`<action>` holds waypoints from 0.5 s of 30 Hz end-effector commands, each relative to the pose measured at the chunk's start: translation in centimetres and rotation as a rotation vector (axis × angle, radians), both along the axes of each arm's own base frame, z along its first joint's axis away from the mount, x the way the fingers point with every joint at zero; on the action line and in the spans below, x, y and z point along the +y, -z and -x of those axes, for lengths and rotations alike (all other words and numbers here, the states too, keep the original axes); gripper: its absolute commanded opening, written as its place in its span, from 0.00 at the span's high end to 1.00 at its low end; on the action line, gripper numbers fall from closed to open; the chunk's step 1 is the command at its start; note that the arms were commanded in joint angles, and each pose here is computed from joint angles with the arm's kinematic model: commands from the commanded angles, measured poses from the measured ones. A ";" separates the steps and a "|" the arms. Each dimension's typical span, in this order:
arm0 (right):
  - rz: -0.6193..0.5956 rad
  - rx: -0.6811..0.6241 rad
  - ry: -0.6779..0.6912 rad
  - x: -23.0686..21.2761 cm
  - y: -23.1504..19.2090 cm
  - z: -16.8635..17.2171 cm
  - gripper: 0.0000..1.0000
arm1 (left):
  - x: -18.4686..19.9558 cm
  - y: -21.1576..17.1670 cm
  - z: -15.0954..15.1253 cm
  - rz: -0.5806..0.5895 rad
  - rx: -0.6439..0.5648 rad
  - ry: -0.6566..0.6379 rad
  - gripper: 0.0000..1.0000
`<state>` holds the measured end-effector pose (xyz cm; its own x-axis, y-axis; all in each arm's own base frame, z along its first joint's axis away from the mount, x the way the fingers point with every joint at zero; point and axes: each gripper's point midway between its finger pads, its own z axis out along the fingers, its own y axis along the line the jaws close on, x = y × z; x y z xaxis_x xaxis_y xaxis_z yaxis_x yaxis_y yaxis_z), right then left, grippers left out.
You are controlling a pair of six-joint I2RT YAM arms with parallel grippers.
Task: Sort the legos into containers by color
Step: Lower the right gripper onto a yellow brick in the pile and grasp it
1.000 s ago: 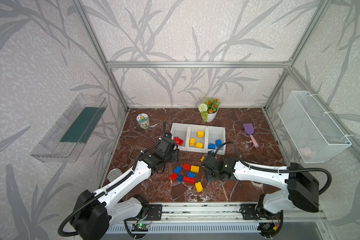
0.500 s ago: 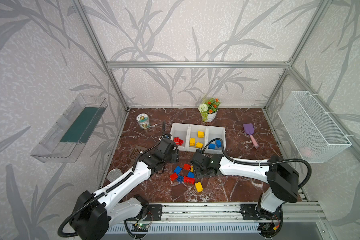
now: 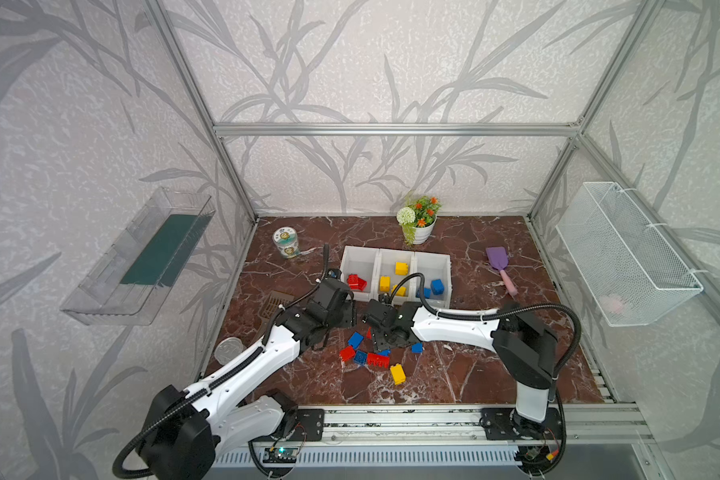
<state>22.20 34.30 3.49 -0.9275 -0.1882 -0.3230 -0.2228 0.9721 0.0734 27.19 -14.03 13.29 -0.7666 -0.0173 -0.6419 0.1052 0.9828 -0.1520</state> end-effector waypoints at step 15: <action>-0.022 0.006 0.115 -2.6 1.3 -0.3 0.30 | 0.2 0.9 0.3 -0.005 0.028 -0.012 0.30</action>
<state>22.14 31.36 1.69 -0.9469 -0.1021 -0.3050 -0.1251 0.9905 0.0568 27.18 -14.12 13.02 -0.7726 -0.0139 -0.6348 0.1071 0.9826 -0.1518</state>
